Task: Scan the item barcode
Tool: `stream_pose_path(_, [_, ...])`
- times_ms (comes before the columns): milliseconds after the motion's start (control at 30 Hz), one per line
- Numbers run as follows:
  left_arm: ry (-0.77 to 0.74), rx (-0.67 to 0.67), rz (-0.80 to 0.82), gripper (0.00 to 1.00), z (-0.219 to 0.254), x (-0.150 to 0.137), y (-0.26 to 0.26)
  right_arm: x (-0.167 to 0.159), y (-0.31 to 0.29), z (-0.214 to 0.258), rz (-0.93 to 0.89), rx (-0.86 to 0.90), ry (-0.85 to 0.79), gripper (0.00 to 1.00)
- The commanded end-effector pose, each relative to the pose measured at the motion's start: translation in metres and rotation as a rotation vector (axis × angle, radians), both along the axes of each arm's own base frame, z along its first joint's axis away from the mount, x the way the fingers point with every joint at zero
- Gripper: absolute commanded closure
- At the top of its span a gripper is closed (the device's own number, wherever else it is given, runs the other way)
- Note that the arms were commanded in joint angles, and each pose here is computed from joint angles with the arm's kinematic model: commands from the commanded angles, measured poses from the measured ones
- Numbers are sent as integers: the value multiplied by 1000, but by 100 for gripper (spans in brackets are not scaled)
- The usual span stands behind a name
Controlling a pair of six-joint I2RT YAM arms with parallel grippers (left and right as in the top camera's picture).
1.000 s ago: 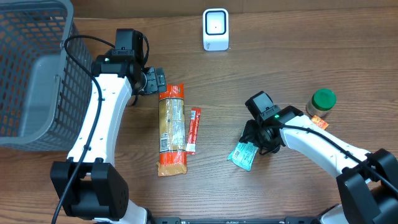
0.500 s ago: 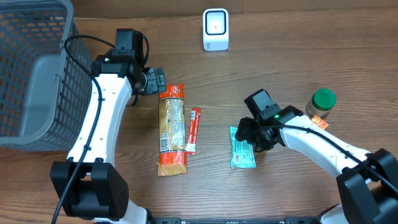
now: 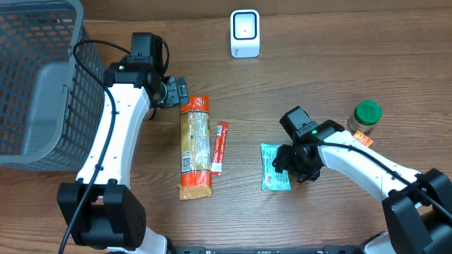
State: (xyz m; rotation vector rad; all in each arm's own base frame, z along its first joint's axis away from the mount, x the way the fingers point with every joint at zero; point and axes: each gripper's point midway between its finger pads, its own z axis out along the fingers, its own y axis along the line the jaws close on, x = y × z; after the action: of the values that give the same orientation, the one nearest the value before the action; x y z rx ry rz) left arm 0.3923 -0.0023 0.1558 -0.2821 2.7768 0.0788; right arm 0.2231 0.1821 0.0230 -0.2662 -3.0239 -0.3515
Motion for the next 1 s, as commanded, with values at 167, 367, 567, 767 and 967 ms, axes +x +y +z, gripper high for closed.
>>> stream_pose_path(167, [-27,7,-2,0,10,3,1,-12,26,1,13,69,29,34])
stream_pose_path(367, [-27,7,-2,0,10,3,1,-11,49,4,68,121,-21,32])
stream_pose_path(567, [-27,7,-2,0,10,3,1,-7,47,4,64,110,-40,32])
stream_pose_path(767, [-27,7,-2,0,10,3,1,4,28,0,18,49,-64,32])
stream_pose_path(967, [-27,7,-2,0,10,3,1,18,18,-1,-11,11,-109,32])
